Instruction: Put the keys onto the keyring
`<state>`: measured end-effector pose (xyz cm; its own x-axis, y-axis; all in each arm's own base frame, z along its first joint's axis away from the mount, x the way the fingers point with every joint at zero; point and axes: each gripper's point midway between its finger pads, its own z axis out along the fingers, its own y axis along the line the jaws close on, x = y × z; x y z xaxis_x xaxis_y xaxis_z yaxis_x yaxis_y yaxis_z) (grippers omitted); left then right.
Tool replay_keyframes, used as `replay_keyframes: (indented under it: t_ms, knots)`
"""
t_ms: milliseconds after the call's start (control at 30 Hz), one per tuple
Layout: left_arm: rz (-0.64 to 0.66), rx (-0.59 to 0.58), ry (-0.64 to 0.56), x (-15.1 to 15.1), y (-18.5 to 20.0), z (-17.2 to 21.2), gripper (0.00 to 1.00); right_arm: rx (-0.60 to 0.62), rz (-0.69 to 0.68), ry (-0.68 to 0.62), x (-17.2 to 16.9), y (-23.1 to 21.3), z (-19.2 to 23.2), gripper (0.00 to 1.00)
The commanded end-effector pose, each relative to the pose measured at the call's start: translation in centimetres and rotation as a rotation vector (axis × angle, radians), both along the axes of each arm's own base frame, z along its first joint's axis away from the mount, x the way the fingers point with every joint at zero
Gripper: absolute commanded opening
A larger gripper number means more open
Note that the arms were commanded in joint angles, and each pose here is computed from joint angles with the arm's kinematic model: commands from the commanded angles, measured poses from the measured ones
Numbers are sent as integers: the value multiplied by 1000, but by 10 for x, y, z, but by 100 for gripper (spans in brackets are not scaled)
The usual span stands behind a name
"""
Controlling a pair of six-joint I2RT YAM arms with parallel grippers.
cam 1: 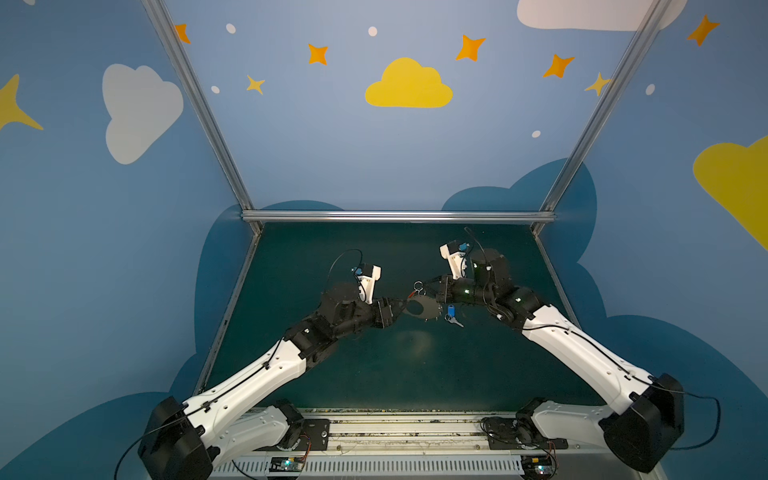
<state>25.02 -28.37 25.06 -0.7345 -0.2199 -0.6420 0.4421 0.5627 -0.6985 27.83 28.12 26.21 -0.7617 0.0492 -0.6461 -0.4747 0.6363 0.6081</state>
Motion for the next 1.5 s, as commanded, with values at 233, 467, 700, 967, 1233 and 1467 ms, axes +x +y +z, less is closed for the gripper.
replay_keyframes:
  t_ms: [233, 467, 700, 967, 1233, 1467]
  knots:
    - [14, 22, -106, 18, -29, 12, 48, 30, -73, -54, 0, -1, 22, 0]
    - [58, 44, -136, 30, -30, 16, 52, 48, -68, -54, -3, 3, 21, 0]
    - [73, 68, -136, 39, -35, 11, 42, 73, -62, -63, -6, 4, 27, 0]
    - [66, 75, -139, 46, -42, 10, 27, 92, -61, -63, -9, 3, 32, 0]
    - [110, 115, -161, 50, -34, 10, 4, 69, -74, -59, -12, -3, 27, 0]
    - [122, 188, -156, 46, -21, 1, 4, 22, -98, -61, -14, -17, 20, 0]
